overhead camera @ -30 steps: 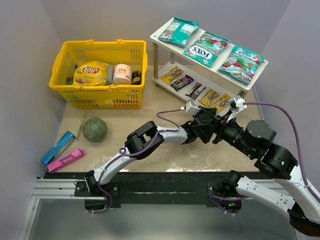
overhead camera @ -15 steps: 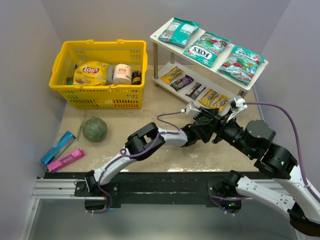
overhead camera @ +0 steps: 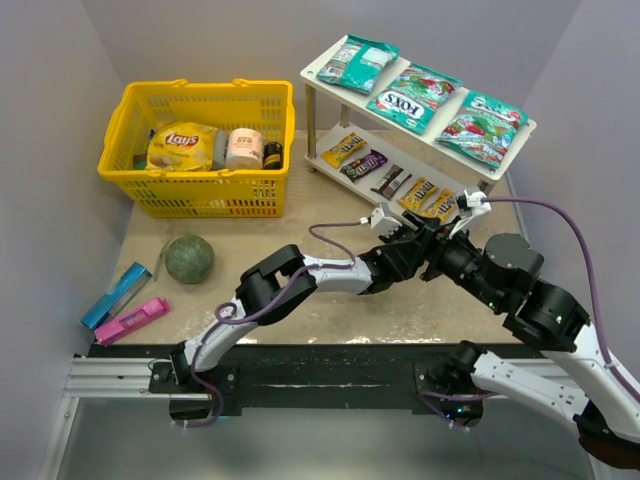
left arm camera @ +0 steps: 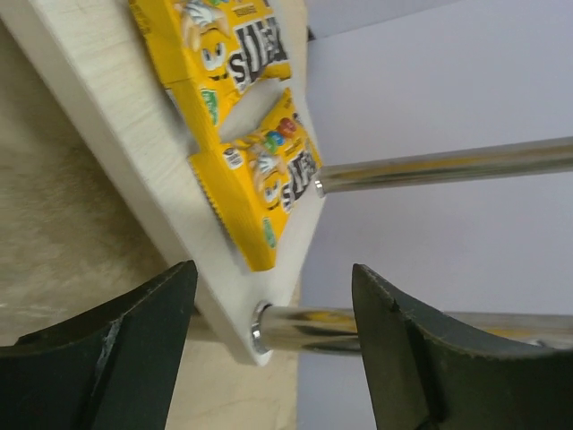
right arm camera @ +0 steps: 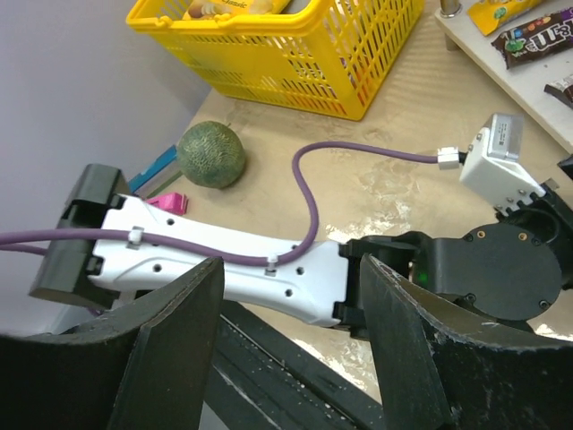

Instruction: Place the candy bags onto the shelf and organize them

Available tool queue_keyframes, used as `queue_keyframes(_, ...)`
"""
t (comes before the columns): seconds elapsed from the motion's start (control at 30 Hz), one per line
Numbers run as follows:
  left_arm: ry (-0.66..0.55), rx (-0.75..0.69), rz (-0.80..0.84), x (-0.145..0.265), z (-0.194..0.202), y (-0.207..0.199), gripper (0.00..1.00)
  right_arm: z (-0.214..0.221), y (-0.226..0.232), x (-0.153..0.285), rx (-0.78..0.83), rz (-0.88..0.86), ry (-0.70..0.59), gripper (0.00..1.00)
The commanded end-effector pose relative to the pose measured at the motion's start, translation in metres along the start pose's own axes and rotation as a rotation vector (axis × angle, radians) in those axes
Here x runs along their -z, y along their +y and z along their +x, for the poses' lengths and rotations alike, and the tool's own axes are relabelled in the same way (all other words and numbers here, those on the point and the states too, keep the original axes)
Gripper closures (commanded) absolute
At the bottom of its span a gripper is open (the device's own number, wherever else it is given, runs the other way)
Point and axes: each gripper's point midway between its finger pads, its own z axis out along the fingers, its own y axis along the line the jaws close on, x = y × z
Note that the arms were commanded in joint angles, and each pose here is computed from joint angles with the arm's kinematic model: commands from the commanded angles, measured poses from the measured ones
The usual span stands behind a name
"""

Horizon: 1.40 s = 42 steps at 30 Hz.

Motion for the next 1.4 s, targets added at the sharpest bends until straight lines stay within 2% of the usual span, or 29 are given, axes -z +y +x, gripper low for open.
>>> queue_keyframes(0.0, 0.003, -0.216, -0.133, 0.022, -0.019, 0.021, 0.23, -0.025, 0.005, 0.002, -0.019, 0.011, -0.074, 0.34)
queue_keyframes(0.17, 0.092, -0.368, -0.134, 0.074, -0.053, 0.012, 0.22, -0.034, 0.004, 0.002, -0.010, 0.025, -0.111, 0.30)
queue_keyframes(0.37, 0.162, -0.592, -0.173, 0.157, -0.117, 0.042, 0.21, -0.049, -0.023, 0.008, 0.028, 0.162, -0.190, 0.11)
queue_keyframes(0.4, 0.192, -0.638, -0.178, 0.168, -0.122, 0.049, 0.21, -0.050, -0.026, 0.008, 0.036, 0.178, -0.197, 0.03)
queue_keyframes(0.43, 0.214, -0.673, -0.156, 0.183, -0.132, 0.050, 0.20, -0.051, -0.030, 0.006, 0.043, 0.207, -0.203, 0.01)
queue_keyframes(0.53, 0.238, -0.744, -0.229, 0.217, -0.160, 0.067, 0.20, -0.055, -0.044, 0.004, 0.063, 0.289, -0.230, 0.01)
queue_keyframes(0.63, 0.204, -0.749, -0.256, 0.245, -0.191, 0.072, 0.20, -0.060, -0.052, 0.004, 0.075, 0.341, -0.252, 0.01)
queue_keyframes(0.83, 0.057, -0.777, -0.250, 0.291, -0.261, 0.066, 0.20, -0.058, -0.075, 0.005, 0.068, 0.455, -0.297, 0.01)
queue_keyframes(1.0, -0.055, -0.813, -0.291, 0.324, -0.312, 0.067, 0.20, -0.046, -0.084, 0.002, 0.003, 0.463, -0.324, 0.01)
queue_keyframes(1.37, -0.129, -0.811, -0.287, 0.347, -0.345, 0.056, 0.21, -0.034, -0.090, -0.009, -0.009, 0.498, -0.291, 0.01)
